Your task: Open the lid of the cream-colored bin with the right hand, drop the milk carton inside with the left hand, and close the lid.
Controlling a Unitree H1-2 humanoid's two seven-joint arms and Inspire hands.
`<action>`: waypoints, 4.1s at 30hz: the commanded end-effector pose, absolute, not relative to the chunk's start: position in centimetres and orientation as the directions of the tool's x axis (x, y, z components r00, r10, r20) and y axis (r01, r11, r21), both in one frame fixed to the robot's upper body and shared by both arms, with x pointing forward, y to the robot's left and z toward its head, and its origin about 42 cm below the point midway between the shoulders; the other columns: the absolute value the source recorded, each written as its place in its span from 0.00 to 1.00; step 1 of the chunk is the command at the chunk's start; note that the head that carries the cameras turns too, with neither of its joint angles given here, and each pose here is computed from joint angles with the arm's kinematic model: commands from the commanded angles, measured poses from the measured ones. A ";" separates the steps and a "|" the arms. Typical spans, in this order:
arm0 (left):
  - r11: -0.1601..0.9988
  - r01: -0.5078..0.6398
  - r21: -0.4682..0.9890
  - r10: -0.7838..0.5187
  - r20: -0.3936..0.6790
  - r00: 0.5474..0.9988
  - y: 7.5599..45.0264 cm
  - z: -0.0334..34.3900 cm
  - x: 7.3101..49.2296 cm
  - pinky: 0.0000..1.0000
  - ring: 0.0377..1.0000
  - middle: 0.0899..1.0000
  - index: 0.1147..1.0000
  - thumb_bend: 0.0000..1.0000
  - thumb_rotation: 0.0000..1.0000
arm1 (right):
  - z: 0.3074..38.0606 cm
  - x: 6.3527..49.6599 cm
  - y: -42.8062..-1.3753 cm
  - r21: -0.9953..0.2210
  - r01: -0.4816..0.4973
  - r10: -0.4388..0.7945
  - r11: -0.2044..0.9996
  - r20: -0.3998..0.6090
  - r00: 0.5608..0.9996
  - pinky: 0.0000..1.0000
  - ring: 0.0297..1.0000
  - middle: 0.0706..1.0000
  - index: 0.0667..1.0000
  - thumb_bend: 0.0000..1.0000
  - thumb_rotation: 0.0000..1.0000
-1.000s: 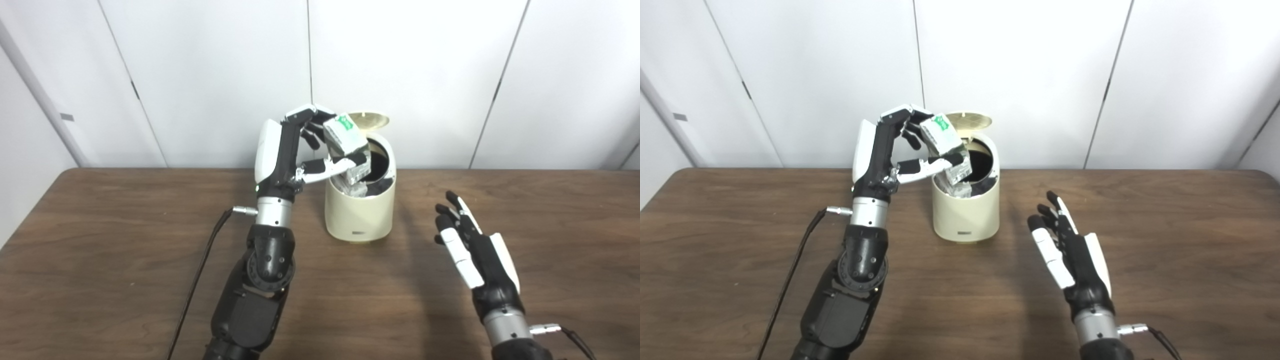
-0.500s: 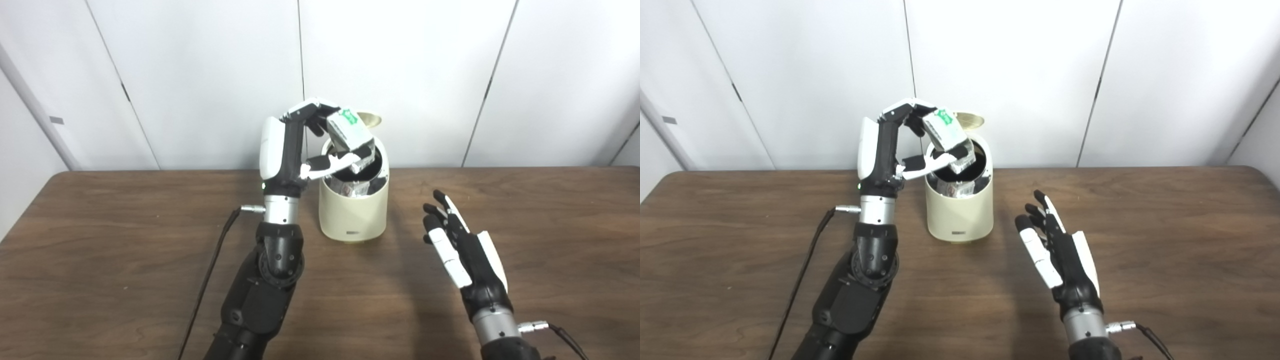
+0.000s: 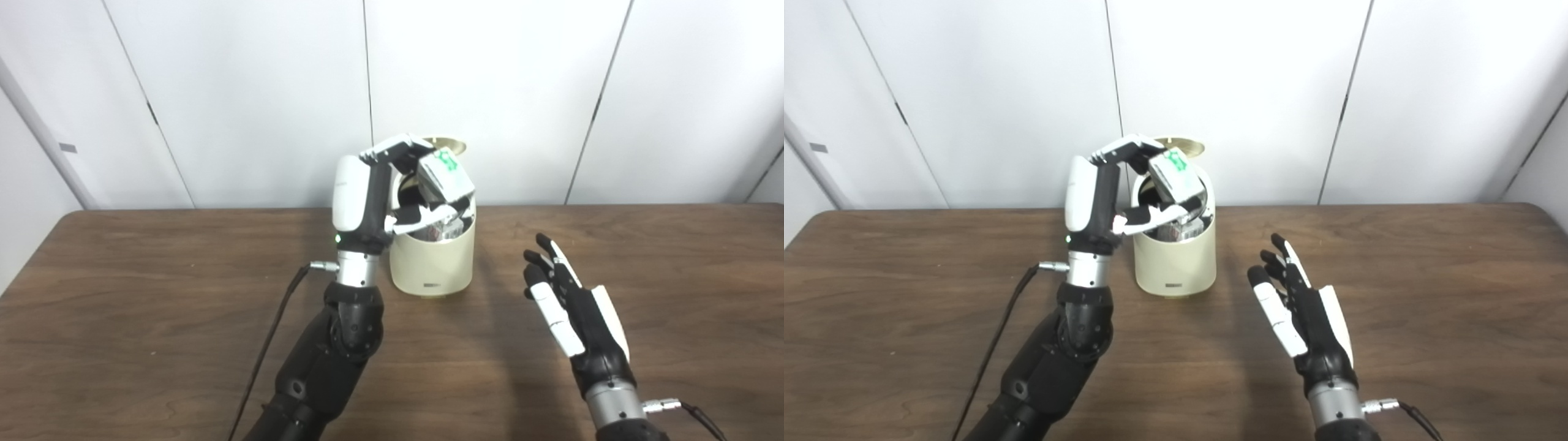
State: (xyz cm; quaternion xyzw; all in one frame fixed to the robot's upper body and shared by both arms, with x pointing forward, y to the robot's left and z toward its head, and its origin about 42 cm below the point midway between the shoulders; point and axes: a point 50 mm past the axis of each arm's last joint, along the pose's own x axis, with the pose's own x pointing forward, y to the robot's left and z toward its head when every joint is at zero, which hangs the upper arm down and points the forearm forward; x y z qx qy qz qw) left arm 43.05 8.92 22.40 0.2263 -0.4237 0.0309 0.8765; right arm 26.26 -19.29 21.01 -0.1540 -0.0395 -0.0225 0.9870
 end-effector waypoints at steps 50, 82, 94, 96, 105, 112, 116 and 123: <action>0.838 -0.350 0.418 -0.137 0.783 0.606 11.2 23.6 45.8 0.36 0.37 0.44 0.49 0.49 0.00 | 22.6 26.1 -19.2 -0.297 0.060 -0.016 0.953 0.148 0.989 0.76 0.87 0.87 0.92 0.52 0.93; 0.861 -0.344 0.374 -0.101 0.790 0.605 11.8 24.1 44.7 0.38 0.43 0.57 0.58 0.95 0.09 | 22.2 26.6 -19.8 -0.300 0.057 -0.019 0.952 0.130 0.991 0.75 0.84 0.84 0.90 0.51 0.86; 0.939 -0.294 0.178 0.101 0.675 0.731 15.0 25.8 39.9 0.33 0.41 0.44 0.44 0.52 0.01 | 23.0 27.8 -20.5 -0.292 0.082 -0.034 0.953 0.168 0.985 0.75 0.84 0.84 0.91 0.48 0.85; 0.939 -0.298 0.174 0.116 0.654 0.747 15.9 25.8 39.4 0.34 0.41 0.42 0.45 0.52 0.00 | 23.2 28.2 -20.7 -0.296 0.085 -0.032 0.951 0.179 0.983 0.75 0.84 0.84 0.90 0.48 0.85; 0.947 -0.262 0.188 0.142 0.486 0.863 19.4 24.1 37.1 0.37 0.41 0.42 0.45 0.51 0.00 | 24.9 32.6 -21.3 -0.331 0.085 0.010 0.940 0.276 0.961 0.73 0.84 0.85 0.87 0.48 0.81; 0.972 -0.141 0.188 0.077 0.313 0.947 21.8 21.2 34.6 0.49 0.52 0.56 0.54 0.49 0.34 | 28.0 36.4 -20.5 -0.465 0.079 0.101 0.882 0.350 0.931 0.74 0.85 0.89 0.90 0.51 0.85; 0.980 -0.073 0.187 0.024 0.253 0.967 22.8 19.5 33.3 0.61 0.66 0.69 0.71 0.45 0.62 | 29.7 38.4 -19.8 -0.543 0.077 0.147 0.836 0.358 0.922 0.83 0.90 0.94 0.92 0.51 0.88; 0.993 -0.044 0.110 0.024 0.178 0.984 23.2 17.2 31.4 0.69 0.74 0.78 0.79 0.47 0.67 | 31.4 41.4 -18.9 -0.634 0.085 0.208 0.769 0.374 0.904 0.80 0.89 0.94 0.92 0.52 0.93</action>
